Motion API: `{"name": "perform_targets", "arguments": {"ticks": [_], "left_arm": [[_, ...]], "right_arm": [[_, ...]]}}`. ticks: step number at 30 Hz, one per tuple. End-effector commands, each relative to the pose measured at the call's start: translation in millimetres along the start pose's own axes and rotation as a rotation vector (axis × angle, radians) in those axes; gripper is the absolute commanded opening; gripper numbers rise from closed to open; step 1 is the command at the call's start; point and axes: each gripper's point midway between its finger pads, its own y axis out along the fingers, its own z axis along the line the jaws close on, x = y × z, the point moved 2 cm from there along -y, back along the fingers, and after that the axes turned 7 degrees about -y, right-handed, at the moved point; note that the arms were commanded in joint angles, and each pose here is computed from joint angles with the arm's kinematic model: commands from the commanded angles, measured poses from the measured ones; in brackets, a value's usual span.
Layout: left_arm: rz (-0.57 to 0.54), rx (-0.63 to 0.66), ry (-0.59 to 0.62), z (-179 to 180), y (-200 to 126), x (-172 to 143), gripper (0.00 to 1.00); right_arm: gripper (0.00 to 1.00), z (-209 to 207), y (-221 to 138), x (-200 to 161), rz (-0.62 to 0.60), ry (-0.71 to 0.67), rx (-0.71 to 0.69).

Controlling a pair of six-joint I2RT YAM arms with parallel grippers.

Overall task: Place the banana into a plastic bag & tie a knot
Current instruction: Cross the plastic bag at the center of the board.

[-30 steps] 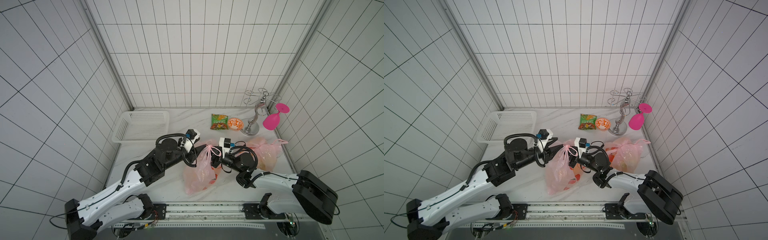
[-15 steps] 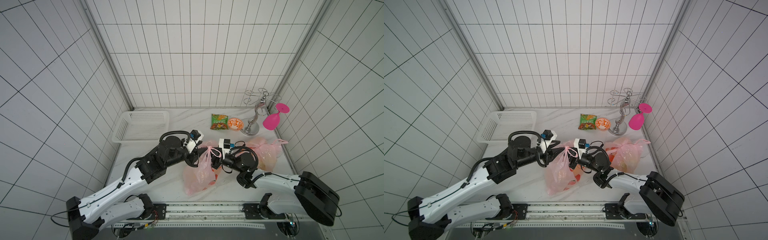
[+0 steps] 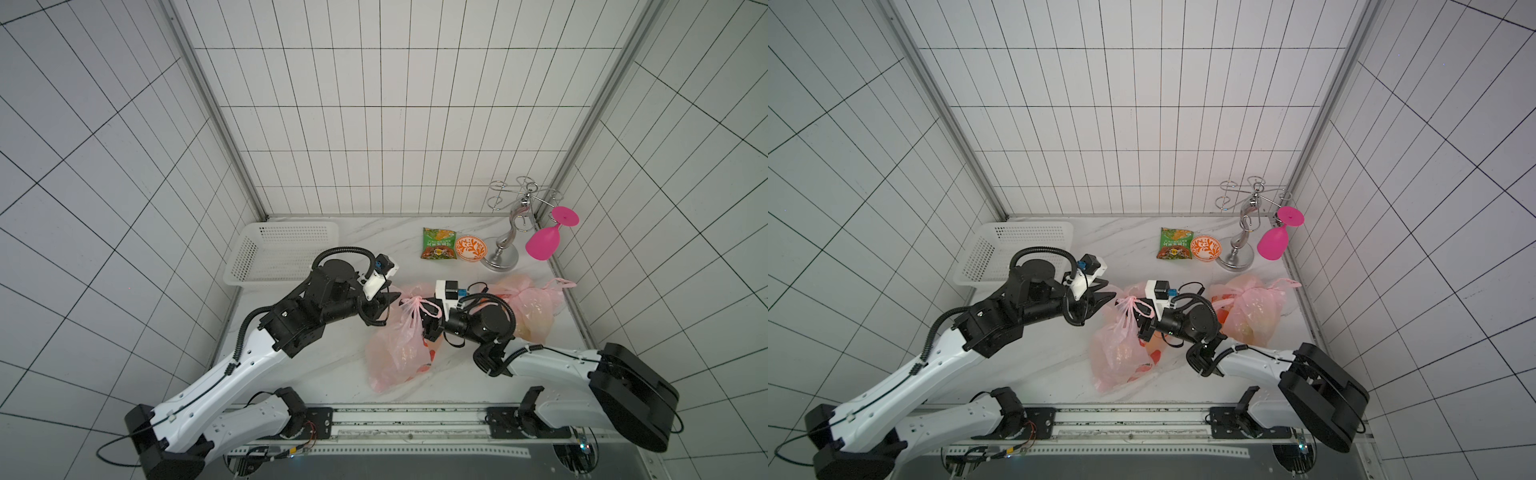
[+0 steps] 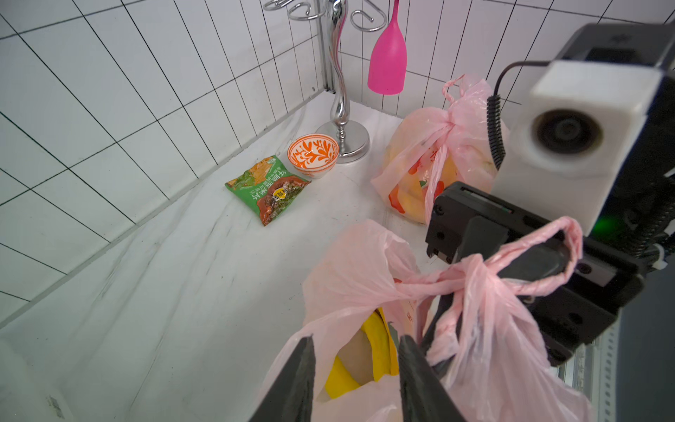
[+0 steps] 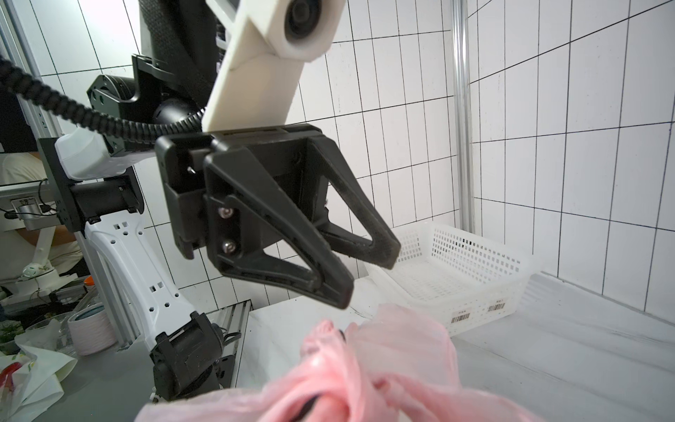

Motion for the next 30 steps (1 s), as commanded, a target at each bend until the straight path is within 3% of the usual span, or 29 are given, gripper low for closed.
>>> {"name": "perform_targets", "arguments": {"ticks": [1,19,30], "left_arm": [[0.014,-0.082,0.059,-13,-3,-2,0.39],[-0.028,-0.163,0.111,-28,-18,-1,0.37],[0.011,-0.166,0.119,-26,-6,-4,0.28]], "right_arm": [[0.0,6,4,17,-0.054,-0.044,0.032],[0.0,8,5,14,-0.045,-0.042,0.049],[0.0,12,4,15,-0.043,-0.044,0.073]]}}
